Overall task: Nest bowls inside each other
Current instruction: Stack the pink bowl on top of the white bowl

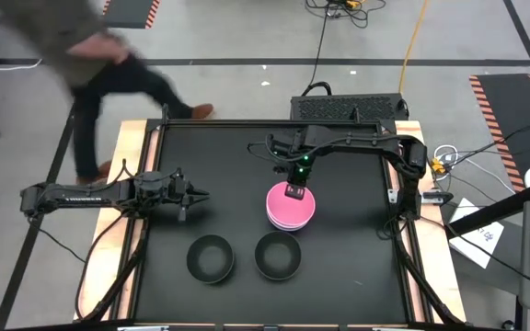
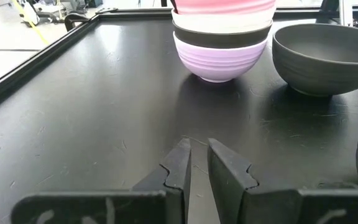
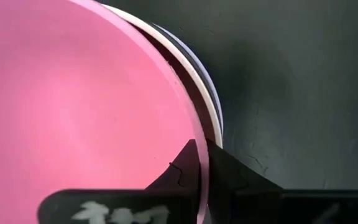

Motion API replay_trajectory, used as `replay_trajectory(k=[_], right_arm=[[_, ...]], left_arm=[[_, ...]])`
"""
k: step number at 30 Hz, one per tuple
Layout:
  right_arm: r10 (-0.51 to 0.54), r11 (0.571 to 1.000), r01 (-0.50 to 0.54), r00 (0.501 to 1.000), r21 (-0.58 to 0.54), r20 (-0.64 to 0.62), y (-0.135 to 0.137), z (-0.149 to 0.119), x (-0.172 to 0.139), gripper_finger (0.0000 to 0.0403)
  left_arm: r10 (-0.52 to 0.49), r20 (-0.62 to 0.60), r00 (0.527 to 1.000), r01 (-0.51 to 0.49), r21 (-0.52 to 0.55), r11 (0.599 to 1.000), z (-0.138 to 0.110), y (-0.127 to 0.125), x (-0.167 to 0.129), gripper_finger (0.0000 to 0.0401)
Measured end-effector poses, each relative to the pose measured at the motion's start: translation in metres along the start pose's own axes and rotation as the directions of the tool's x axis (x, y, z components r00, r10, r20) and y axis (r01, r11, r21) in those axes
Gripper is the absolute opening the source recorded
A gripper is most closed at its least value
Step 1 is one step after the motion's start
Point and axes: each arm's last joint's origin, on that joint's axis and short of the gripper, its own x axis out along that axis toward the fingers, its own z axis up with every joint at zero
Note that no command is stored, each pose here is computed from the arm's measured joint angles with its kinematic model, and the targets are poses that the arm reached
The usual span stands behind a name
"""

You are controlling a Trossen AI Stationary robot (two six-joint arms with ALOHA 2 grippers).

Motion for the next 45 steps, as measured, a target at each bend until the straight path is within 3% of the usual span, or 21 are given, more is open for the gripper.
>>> replay_trajectory(k=[13, 45], right_arm=[[-0.120, 0.992, 0.122, 0.992, 0.034, -0.045, 0.0027, -0.0048, 0.0004, 0.0000], [-0.149, 0.986, 0.150, 0.989, 0.077, -0.019, 0.0034, -0.0024, 0.0010, 0.0000]], left_arm=[[0.000, 0.000, 1.000, 0.000, -0.001, 1.000, 0.0000, 0.0000, 0.0000, 0.0056], [0.000, -0.001, 1.000, 0.000, -0.002, 1.000, -0.0001, 0.0000, 0.0000, 0.0056]])
